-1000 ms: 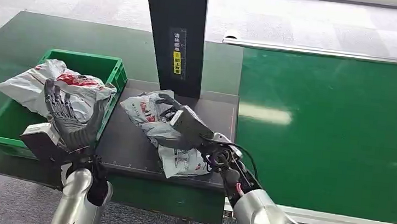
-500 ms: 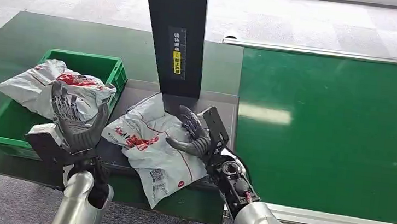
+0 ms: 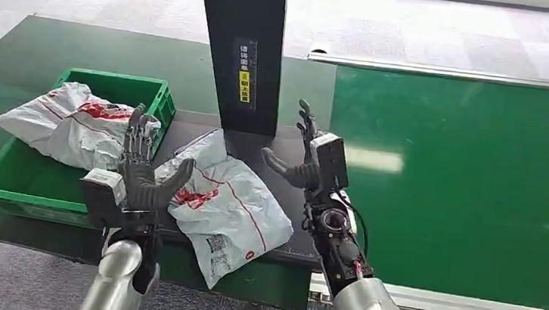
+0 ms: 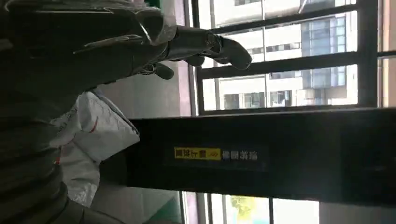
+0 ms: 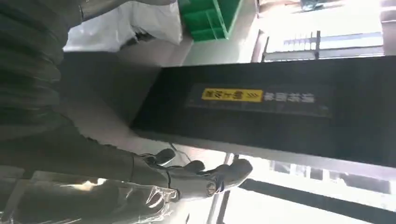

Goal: Moved the parcel from conveyor to table for the left to box.

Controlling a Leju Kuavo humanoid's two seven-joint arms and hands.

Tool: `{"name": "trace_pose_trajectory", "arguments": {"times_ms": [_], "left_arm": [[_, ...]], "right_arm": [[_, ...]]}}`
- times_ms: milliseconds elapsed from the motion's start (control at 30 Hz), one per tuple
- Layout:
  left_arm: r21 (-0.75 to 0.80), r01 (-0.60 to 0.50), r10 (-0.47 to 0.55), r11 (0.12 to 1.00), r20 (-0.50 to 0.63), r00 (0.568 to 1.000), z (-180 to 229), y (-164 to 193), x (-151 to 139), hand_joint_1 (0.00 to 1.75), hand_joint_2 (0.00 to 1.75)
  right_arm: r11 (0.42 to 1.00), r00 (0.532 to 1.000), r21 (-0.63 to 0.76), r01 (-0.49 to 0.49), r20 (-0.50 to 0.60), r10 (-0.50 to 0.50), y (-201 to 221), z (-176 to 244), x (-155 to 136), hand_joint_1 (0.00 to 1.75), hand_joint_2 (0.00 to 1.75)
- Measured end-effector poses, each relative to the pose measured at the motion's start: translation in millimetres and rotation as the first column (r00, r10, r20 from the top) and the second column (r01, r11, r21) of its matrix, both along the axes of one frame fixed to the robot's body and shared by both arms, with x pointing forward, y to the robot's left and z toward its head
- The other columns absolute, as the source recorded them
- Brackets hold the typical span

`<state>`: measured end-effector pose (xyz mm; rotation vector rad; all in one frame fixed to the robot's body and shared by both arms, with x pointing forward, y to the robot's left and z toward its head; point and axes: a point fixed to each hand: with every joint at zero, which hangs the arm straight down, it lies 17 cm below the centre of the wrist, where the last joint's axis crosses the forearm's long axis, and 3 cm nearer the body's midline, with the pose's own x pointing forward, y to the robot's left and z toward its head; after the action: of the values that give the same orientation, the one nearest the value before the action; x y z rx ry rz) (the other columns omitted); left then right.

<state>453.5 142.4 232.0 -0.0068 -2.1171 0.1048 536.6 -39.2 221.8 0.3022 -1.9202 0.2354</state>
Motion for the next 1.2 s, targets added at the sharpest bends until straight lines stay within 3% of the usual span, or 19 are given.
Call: {"name": "trace_pose_trajectory", "arguments": {"times_ms": [167, 267, 400, 467, 600, 700, 733, 767, 800, 967, 1200], "left_arm": [[0.205, 0.067, -0.059, 0.976, -0.044, 0.997, -15, -36, 1, 0.00, 1.75], [0.381, 0.093, -0.055, 0.920, -0.110, 0.992, -39, -55, 5, 0.00, 1.75], [0.615, 0.098, 0.035, 0.783, -0.201, 0.979, -82, -65, 15, 0.00, 1.75], [0.694, 0.163, 0.039, 0.701, -0.265, 0.963, -110, -74, 17, 0.00, 1.75], [0.770, 0.301, 0.044, 0.562, -0.391, 0.919, -161, -87, 17, 0.00, 1.75], [0.778, 0.353, 0.027, 0.520, -0.428, 0.903, -172, -97, 20, 0.00, 1.75], [0.777, 0.371, 0.009, 0.509, -0.435, 0.900, -174, -102, 21, 1.08, 1.75], [0.775, 0.387, -0.008, 0.500, -0.443, 0.896, -175, -105, 21, 1.08, 1.75], [0.771, 0.410, -0.030, 0.488, -0.454, 0.890, -179, -110, 20, 1.69, 1.75], [0.766, 0.449, -0.083, 0.459, -0.467, 0.881, -183, -124, 14, 1.75, 1.75], [0.760, 0.449, -0.111, 0.470, -0.453, 0.884, -178, -129, 13, 1.75, 1.75]], "right_arm": [[0.994, 0.990, -0.079, 0.081, 0.124, -0.071, -12, 22, -4, 0.00, 1.75], [0.990, 0.983, -0.091, 0.106, 0.163, -0.090, -19, 33, -7, 0.00, 1.75], [0.987, 0.972, -0.089, 0.135, 0.204, -0.115, -28, 46, -12, 0.00, 1.75], [0.987, 0.971, -0.086, 0.135, 0.210, -0.115, -31, 48, -14, 0.00, 1.75], [0.991, 0.974, -0.071, 0.116, 0.204, -0.099, -31, 47, -18, 0.00, 1.75], [0.992, 0.977, -0.067, 0.108, 0.190, -0.093, -31, 43, -20, 0.00, 1.75], [0.994, 0.981, -0.063, 0.095, 0.175, -0.082, -30, 41, -19, 0.00, 1.75], [0.995, 0.984, -0.057, 0.080, 0.162, -0.070, -29, 39, -20, 0.00, 1.75], [0.998, 0.990, -0.044, 0.053, 0.134, -0.047, -26, 36, -20, 0.00, 1.75], [0.997, 0.997, 0.044, -0.062, -0.041, 0.064, -17, 1, -17, 0.00, 1.75], [0.992, 0.977, 0.106, -0.065, -0.196, 0.085, -22, -38, -6, 0.00, 1.75]]}}
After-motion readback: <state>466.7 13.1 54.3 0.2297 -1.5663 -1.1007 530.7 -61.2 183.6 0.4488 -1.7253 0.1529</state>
